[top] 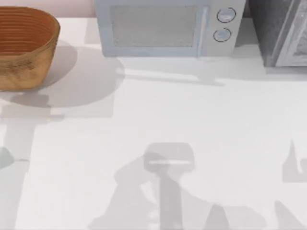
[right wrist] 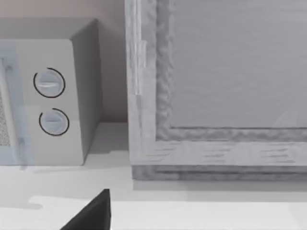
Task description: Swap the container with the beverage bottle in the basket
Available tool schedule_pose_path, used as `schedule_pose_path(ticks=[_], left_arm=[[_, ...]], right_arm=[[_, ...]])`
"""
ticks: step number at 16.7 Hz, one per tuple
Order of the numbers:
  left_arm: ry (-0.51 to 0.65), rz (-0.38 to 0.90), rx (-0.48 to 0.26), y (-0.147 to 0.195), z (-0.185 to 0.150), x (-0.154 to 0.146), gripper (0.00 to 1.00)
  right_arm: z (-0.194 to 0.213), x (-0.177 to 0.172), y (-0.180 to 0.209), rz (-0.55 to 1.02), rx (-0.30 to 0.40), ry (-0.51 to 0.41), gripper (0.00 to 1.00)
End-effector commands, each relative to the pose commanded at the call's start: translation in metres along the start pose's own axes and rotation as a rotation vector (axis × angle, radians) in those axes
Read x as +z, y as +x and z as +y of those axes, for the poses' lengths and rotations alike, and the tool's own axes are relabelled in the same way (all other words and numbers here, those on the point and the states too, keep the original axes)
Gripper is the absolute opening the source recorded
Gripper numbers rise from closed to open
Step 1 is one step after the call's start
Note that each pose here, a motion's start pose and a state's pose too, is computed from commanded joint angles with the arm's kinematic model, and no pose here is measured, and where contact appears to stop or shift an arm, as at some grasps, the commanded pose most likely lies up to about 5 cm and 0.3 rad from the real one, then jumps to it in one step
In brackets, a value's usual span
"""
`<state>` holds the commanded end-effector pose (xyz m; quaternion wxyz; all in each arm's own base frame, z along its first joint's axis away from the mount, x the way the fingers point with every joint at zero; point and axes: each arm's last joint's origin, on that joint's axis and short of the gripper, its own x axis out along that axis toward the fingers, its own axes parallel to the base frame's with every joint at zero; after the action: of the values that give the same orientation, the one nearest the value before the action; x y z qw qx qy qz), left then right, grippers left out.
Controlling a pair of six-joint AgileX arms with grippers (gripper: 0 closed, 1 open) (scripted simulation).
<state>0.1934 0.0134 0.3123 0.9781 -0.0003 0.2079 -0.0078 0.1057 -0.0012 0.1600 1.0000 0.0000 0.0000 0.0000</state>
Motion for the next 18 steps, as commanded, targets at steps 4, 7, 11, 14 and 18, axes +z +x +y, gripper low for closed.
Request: schedule_pose_path(ticks=[4,7,11,14,18], left_arm=[[0.018,-0.206,0.007,-0.033,-0.011,-0.078,0.00],[0.015,-0.319,0.011,-0.032,-0.014,-0.128,0.00],[0.004,-0.403,0.015,-0.021,-0.015,-0.168,0.00],[0.001,-0.419,0.016,-0.018,-0.015,-0.175,0.00],[0.002,-0.412,0.018,-0.017,-0.015,-0.175,0.00]], right_arm=[[0.000,0.000,0.000,0.000,0.000,0.000,1.00],[0.000,0.000,0.000,0.000,0.000,0.000,1.00],[0.000,0.000,0.000,0.000,0.000,0.000,1.00],[0.000,0.000,0.000,0.000,0.000,0.000,1.00],[0.000,0.000,0.000,0.000,0.000,0.000,1.00]])
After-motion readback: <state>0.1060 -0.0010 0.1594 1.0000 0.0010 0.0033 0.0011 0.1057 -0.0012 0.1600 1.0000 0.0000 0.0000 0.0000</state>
